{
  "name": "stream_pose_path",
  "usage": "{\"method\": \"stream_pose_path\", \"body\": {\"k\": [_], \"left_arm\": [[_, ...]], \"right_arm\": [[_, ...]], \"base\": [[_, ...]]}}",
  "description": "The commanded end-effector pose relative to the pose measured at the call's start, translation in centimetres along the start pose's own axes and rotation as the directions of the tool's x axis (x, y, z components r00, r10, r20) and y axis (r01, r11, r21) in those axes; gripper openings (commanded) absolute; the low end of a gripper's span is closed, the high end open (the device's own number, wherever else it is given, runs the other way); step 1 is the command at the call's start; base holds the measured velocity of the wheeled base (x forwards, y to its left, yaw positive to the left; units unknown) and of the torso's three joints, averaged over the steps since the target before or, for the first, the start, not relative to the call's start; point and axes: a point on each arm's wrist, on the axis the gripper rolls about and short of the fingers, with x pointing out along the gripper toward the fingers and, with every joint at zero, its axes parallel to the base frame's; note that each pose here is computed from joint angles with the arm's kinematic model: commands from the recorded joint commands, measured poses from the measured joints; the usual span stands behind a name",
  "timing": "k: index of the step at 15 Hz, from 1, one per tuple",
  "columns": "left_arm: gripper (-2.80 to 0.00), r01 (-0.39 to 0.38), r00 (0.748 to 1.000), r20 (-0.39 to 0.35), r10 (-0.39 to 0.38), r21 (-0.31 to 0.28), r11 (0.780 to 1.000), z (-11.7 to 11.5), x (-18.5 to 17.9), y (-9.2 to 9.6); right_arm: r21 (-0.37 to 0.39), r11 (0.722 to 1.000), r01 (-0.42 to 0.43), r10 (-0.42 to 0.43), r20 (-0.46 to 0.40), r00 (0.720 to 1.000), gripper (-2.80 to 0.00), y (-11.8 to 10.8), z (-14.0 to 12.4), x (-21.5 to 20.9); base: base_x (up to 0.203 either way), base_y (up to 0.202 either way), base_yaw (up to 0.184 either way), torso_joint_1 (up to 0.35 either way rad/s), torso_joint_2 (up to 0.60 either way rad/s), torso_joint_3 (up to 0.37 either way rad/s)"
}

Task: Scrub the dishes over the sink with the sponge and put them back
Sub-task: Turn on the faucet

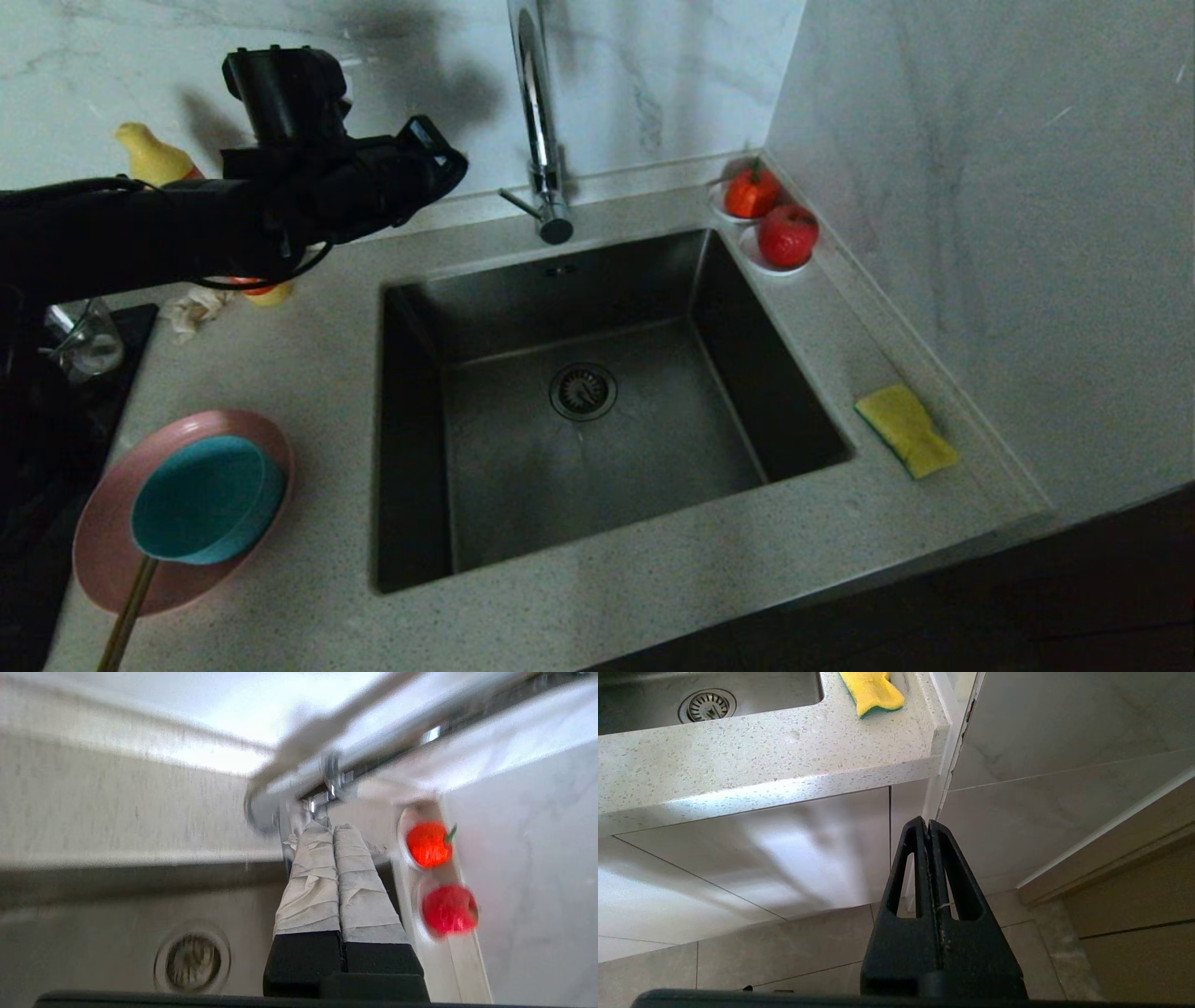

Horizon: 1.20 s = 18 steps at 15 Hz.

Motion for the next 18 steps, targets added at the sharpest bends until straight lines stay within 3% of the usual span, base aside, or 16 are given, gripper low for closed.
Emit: {"method": "stream_pose_path", "body": {"k": [1, 6, 18], "left_arm": [[-2.8, 0.001, 1.0, -0.001, -0.001, -0.002, 1.0, -1.3, 1.3, 1.3], [-2.8, 0.109, 0.994, 0.011, -0.109, 0.014, 0.994, -1.9, 2.2, 1.5], [-2.8, 0.136, 0.991, 0.0, -0.136, 0.051, 0.989, -3.2, 3.3, 3.4]], "right_arm": [[-0.001, 1.0, 0.002, -0.002, 0.001, 1.0, -2.8, 0.0, 0.0, 0.0], [-0.001, 1.0, -0.001, 0.001, 0.001, 1.0, -2.8, 0.0, 0.0, 0.0], [-0.001, 1.0, 0.0, 0.0, 0.001, 1.0, -2.8, 0.0, 0.0, 0.0]], "base": [[0.0, 0.0, 0.0, 0.0, 0.0, 0.0], [0.0, 0.0, 0.0, 0.0, 0.0, 0.0], [0.0, 0.0, 0.0, 0.0, 0.0, 0.0]]}}
